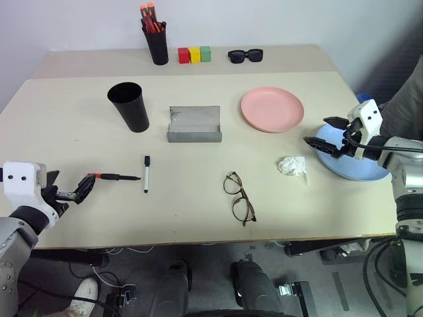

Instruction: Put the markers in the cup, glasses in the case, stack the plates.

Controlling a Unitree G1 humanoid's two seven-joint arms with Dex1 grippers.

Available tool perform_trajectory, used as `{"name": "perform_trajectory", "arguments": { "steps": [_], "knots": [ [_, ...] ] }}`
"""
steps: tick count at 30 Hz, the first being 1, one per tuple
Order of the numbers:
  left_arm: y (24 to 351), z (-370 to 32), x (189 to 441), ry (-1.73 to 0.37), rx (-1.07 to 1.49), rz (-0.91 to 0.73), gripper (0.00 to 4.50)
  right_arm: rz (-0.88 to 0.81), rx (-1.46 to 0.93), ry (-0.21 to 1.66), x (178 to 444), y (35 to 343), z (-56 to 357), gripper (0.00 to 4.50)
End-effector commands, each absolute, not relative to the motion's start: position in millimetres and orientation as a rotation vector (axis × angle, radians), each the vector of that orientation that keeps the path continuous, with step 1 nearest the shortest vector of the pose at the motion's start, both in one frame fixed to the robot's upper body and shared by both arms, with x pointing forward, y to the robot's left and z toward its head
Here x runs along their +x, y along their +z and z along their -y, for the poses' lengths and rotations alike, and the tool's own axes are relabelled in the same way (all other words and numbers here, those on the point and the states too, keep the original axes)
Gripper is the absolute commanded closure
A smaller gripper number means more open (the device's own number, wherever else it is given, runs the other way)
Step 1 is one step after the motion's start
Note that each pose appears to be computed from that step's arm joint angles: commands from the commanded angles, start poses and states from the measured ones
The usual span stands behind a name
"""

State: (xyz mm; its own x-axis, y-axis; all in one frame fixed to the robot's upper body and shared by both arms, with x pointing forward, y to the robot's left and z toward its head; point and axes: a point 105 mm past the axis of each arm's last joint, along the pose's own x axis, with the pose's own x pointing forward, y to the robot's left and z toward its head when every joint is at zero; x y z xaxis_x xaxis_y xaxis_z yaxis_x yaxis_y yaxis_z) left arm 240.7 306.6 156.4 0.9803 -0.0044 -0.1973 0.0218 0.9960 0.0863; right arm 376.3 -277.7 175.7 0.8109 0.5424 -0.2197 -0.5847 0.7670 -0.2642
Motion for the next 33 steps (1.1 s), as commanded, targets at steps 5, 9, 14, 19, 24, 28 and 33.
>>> {"name": "perform_trajectory", "arguments": {
  "steps": [5, 9, 14, 19, 24, 28, 33],
  "knots": [
    [169, -302, 242, 0.007, 0.112, -0.149, 0.05, -0.065, -0.349, 0.659, 383, 187, 258, 0.0],
    [168, -302, 242, 0.028, 0.103, -0.149, 0.05, -0.042, -0.357, 0.688, 386, 188, 243, 0.0],
    [164, -303, 250, 0.094, 0.072, -0.149, 0.05, -0.005, -0.38, 0.727, 392, 190, 215, 0.0],
    [165, -289, 263, 0.055, 0.083, -0.152, 0.05, 0.044, -0.417, 0.847, 382, 189, 169, 0.0],
    [149, -297, 271, 0.185, -0.036, -0.247, 0.05, 0.09, -0.401, 0.949, 361, 191, 130, 0.0],
    [145, -298, 282, 0.39, -0.131, -0.29, 0.05, 0.1, -0.371, 1.013, 345, 190, 105, 0.0],
    [136, -271, 295, 0.563, -0.306, -0.38, 0.05, 0.093, -0.356, 1.13, 324, 184, 83, 0.0]
  ]
}}
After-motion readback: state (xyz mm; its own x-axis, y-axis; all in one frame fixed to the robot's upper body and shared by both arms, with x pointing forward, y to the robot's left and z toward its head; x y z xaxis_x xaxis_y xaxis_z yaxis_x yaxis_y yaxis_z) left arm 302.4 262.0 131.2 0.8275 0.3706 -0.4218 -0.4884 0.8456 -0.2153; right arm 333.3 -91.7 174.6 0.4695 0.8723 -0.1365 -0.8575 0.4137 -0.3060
